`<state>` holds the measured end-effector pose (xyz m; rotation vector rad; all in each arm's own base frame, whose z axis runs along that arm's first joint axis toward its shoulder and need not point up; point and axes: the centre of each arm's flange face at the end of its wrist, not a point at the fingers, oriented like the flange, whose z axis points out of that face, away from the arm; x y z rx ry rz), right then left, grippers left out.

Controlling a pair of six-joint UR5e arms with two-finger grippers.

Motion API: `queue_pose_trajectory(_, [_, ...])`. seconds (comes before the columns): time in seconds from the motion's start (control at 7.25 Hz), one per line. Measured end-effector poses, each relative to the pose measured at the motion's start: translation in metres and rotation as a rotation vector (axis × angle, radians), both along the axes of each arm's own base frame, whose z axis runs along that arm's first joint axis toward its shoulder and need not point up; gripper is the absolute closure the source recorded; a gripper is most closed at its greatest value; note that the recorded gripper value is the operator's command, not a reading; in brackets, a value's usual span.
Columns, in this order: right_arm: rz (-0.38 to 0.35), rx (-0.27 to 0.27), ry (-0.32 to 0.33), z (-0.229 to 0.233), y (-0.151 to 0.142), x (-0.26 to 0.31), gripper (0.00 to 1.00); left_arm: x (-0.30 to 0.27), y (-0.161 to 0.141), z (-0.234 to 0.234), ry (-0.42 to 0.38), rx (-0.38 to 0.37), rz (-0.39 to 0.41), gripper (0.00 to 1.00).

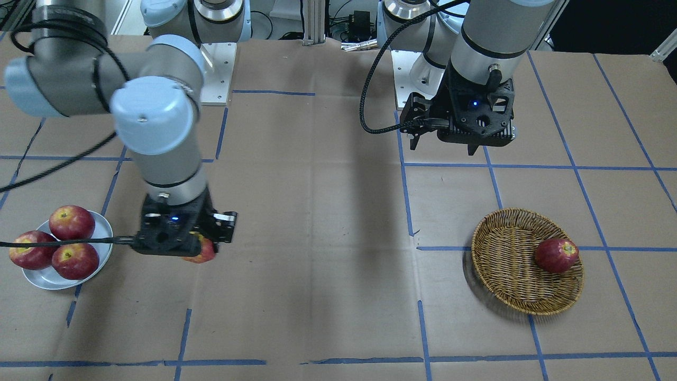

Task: Transfer apple from basket to plate
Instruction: 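Lift the apple with the right gripper and carry it to the white plate, then lower the apple onto the plate among the red apples and open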

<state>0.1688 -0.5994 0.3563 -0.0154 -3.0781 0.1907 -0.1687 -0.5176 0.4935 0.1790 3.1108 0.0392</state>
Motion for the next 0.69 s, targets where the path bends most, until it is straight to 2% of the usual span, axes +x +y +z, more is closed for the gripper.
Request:
queue_pose_trajectory(0.41, [0.098,0.051,0.032,-0.005,0.021,-0.173,0.6,0.0,0.0,0.0,0.0,0.0,0.0,0.01])
queue_pose_trajectory(0.69, [0.158,0.05,0.041,-0.024,0.037,-0.245,0.59,0.001,0.001,0.001,-0.006,0.001,-0.004,0.01])
